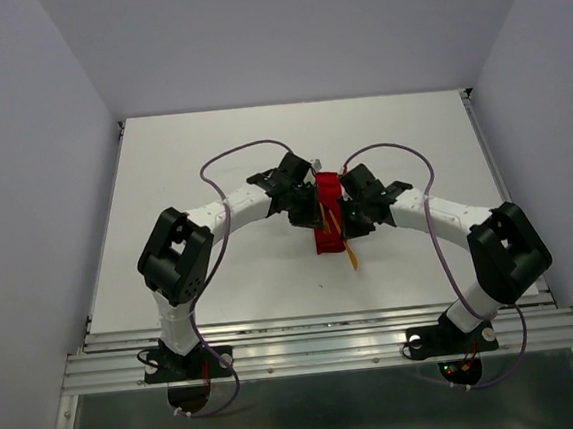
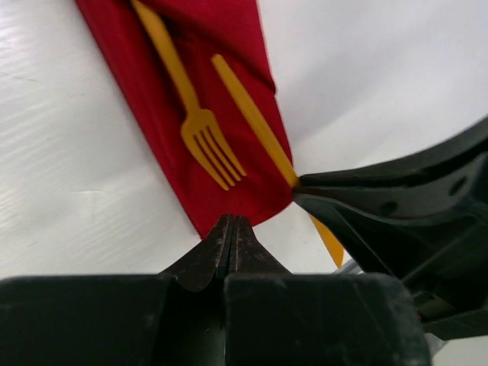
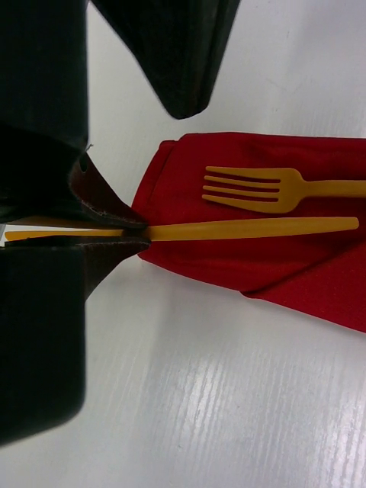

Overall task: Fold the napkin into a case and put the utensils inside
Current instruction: Insert the knife into the folded napkin, then smooth out the smaller rectangle-folded napkin at the center of the board.

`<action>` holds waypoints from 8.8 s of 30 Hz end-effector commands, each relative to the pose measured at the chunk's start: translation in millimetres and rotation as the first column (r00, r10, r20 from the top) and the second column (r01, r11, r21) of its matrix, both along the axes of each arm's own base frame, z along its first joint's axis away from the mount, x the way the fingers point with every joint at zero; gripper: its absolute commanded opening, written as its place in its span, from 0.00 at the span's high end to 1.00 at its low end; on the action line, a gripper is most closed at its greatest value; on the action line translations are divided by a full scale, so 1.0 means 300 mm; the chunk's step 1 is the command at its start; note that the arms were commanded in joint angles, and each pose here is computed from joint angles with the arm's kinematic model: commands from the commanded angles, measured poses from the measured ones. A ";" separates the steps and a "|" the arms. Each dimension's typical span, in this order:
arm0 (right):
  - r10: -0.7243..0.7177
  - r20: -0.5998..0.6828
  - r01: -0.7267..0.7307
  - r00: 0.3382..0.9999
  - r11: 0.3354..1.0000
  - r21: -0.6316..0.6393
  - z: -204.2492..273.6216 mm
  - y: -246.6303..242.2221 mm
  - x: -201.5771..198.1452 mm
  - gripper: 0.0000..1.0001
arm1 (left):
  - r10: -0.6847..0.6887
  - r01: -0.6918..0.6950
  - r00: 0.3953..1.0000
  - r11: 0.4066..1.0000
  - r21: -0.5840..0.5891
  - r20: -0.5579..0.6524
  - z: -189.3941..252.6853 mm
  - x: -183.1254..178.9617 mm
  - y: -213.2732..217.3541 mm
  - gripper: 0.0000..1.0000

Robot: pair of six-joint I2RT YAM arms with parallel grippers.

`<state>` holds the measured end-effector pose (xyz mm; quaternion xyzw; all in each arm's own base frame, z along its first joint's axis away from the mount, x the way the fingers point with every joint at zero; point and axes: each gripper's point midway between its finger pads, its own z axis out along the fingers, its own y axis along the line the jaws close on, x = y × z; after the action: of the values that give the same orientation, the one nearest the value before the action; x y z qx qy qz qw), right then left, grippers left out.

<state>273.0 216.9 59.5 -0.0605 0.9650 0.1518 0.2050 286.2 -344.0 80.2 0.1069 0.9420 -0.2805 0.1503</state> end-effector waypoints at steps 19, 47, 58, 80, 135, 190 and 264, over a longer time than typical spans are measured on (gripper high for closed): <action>-0.090 -0.067 0.091 0.994 0.996 0.016 -0.020 0.005 0.038 0.99 | -0.110 0.103 0.985 0.993 -0.053 -0.136 -0.177 -0.119 -0.041 1.00; -0.230 0.048 0.232 0.972 0.972 -0.038 -0.033 0.002 0.298 0.99 | -0.115 0.107 0.983 0.992 -0.064 -0.143 -0.182 -0.136 -0.035 1.00; -0.220 0.099 0.226 0.971 0.972 -0.059 -0.018 0.000 0.348 0.94 | -0.121 0.111 0.982 0.991 -0.072 -0.146 -0.180 -0.136 -0.042 1.00; -0.171 0.074 0.172 0.983 0.985 -0.018 -0.012 0.007 0.241 0.72 | -0.115 0.107 0.982 0.992 -0.062 -0.152 -0.193 -0.131 -0.042 1.00; -0.246 0.141 0.259 0.959 0.962 -0.082 -0.015 0.022 0.310 0.67 | -0.137 0.127 0.978 0.990 -0.068 -0.155 -0.195 -0.143 -0.042 1.00; -0.241 0.196 0.269 0.950 0.954 -0.132 -0.010 0.012 0.332 0.70 | -0.142 0.133 0.977 0.989 -0.067 -0.159 -0.203 -0.150 -0.038 1.00; -0.249 0.221 0.213 0.943 0.961 0.174 0.149 0.072 0.552 0.89 | 0.098 -0.113 0.993 0.960 -0.257 -0.071 0.023 0.363 -0.007 1.00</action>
<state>430.5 243.6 63.5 0.0519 0.9361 0.1959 0.2874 375.4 -331.6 50.9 0.0157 0.9242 -0.3653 0.1105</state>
